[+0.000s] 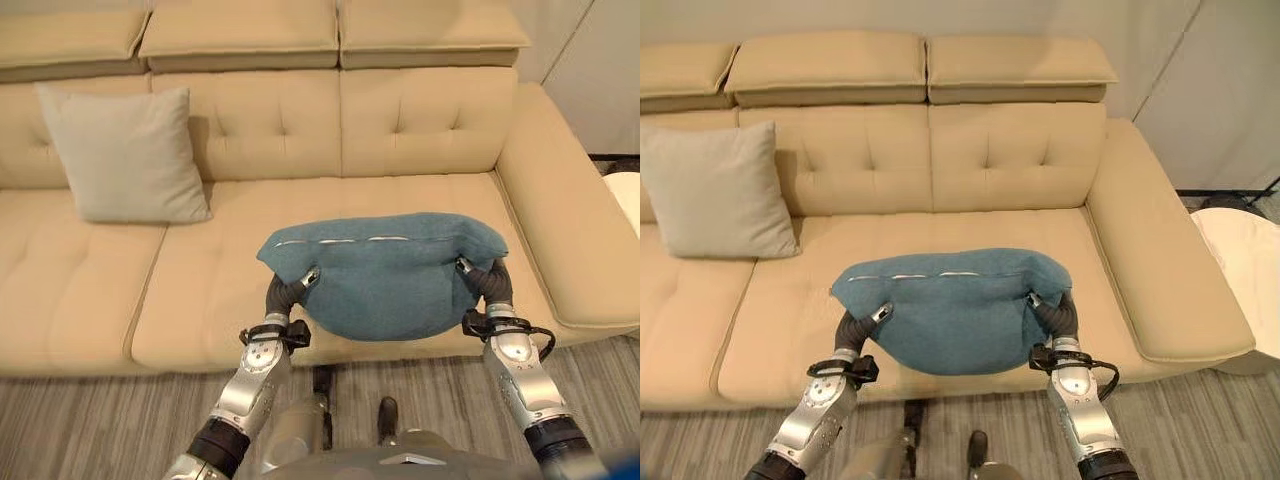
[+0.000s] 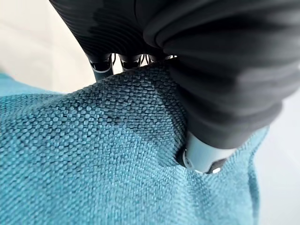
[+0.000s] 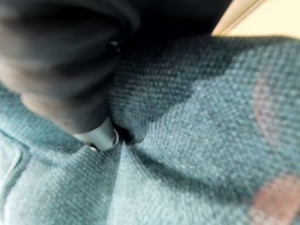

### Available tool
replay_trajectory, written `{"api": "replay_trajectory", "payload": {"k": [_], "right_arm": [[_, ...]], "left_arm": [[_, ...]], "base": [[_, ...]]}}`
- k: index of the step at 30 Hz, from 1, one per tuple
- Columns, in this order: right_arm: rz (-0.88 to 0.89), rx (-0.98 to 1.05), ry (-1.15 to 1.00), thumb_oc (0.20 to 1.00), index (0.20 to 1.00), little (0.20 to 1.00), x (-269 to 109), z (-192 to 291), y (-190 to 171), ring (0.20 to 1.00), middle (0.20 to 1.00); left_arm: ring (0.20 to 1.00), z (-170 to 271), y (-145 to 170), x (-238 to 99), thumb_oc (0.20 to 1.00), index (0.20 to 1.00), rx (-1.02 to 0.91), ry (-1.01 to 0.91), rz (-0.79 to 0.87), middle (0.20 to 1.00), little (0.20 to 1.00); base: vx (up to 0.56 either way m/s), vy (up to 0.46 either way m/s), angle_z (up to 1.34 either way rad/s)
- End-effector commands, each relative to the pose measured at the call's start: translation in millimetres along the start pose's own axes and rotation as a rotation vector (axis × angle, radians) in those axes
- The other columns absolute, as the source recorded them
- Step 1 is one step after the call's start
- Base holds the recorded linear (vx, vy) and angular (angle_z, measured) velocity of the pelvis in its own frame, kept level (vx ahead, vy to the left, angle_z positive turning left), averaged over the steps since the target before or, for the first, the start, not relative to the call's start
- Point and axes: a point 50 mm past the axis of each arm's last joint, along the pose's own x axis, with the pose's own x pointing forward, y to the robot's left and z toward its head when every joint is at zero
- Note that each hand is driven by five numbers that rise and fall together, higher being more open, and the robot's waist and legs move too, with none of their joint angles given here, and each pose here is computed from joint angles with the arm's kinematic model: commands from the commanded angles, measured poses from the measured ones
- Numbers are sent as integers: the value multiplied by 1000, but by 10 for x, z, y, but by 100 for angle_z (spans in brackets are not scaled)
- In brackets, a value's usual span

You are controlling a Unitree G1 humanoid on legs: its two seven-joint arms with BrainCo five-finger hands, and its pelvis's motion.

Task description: Pick up all the scattered cushions and arrange them neatly on the sofa.

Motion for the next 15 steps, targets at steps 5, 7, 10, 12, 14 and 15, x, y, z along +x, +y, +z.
{"api": "replay_trajectory", "payload": {"k": [5, 7, 10, 12, 14, 15], "right_arm": [[150, 87, -324, 200, 200, 200, 110, 639, 368, 200, 200], [157, 84, -326, 200, 200, 200, 113, 644, 380, 200, 200], [142, 68, -345, 200, 200, 200, 131, 685, 339, 200, 200], [136, 62, -347, 200, 200, 200, 132, 687, 329, 200, 200], [132, 46, -340, 200, 200, 200, 135, 667, 306, 200, 200], [131, 41, -335, 200, 200, 200, 133, 657, 296, 200, 200]], "left_arm": [[200, 517, -82, 71, 200, 200, -20, -262, -91, 200, 200], [200, 516, -85, 71, 200, 200, -23, -264, -94, 200, 200], [200, 565, -123, 96, 200, 200, -24, -287, -102, 200, 200], [200, 581, -151, 115, 200, 200, -21, -296, -115, 200, 200], [200, 586, -161, 112, 200, 200, -25, -301, -117, 200, 200], [200, 579, -162, 110, 200, 200, -26, -298, -117, 200, 200]], "base": [[85, 111, -40], [92, -20, -22], [149, -123, 6], [142, -202, 54], [145, -225, 64], [115, -178, 25]]}}
